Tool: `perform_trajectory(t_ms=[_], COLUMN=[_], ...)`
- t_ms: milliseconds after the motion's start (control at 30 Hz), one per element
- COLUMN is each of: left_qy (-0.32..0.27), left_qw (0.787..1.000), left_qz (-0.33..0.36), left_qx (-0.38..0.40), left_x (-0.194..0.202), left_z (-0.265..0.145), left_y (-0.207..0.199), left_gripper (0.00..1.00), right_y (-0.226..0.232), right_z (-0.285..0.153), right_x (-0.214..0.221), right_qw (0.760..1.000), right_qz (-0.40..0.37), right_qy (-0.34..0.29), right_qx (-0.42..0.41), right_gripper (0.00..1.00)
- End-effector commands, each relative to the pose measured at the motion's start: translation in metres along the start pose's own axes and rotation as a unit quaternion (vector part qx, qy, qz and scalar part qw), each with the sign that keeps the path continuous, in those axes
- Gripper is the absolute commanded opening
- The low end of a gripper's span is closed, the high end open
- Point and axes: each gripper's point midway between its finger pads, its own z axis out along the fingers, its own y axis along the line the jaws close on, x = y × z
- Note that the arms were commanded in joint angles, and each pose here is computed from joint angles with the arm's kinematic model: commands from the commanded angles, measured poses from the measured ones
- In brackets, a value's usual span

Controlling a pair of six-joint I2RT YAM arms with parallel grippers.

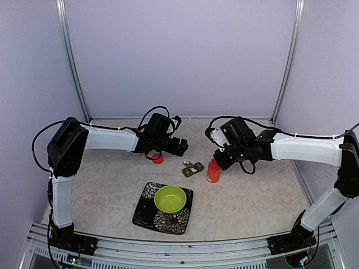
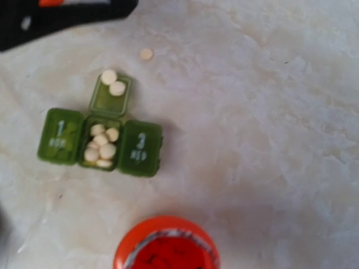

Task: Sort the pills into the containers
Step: Place the pill in the pill bottle, then pick up the pill from the center of the board.

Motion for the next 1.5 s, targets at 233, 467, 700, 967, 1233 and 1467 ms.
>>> perform_trajectory(t_ms=[233,467,700,967,1233,1467], left_qy=[0.027,0.041,0.060,0.083,0.098,0.108], left_qw=[0.999,0.998,0.997,0.996,0.993,0.991], left_qz=[0.007,0.007,0.007,0.035,0.070,0.081], left_qx=[0.034,0.043,0.043,0.017,0.000,0.001], left_x=[0.010,0.017,0.024,0.033,0.045,0.056], left_z=[0.034,0.041,0.051,0.069,0.073,0.076], left_y=[0.001,-0.002,-0.002,0.001,-0.011,-0.018], left_gripper=[0.99,0.98,0.86,0.73,0.64,0.58], right_y=[-0.005,-0.004,-0.004,-0.008,-0.013,-0.015], right_z=[0.014,0.012,0.008,-0.014,-0.024,-0.026], right_x=[-0.015,-0.013,-0.014,-0.020,-0.018,-0.017], right_qw=[1.000,1.000,1.000,0.999,0.998,0.998], right_qz=[0.005,0.006,0.019,0.036,0.041,0.041], right_qy=[-0.016,-0.015,-0.019,-0.040,-0.046,-0.046], right_qx=[-0.005,-0.009,-0.011,-0.011,-0.002,0.002], right_gripper=[0.15,0.23,0.27,0.28,0.29,0.30])
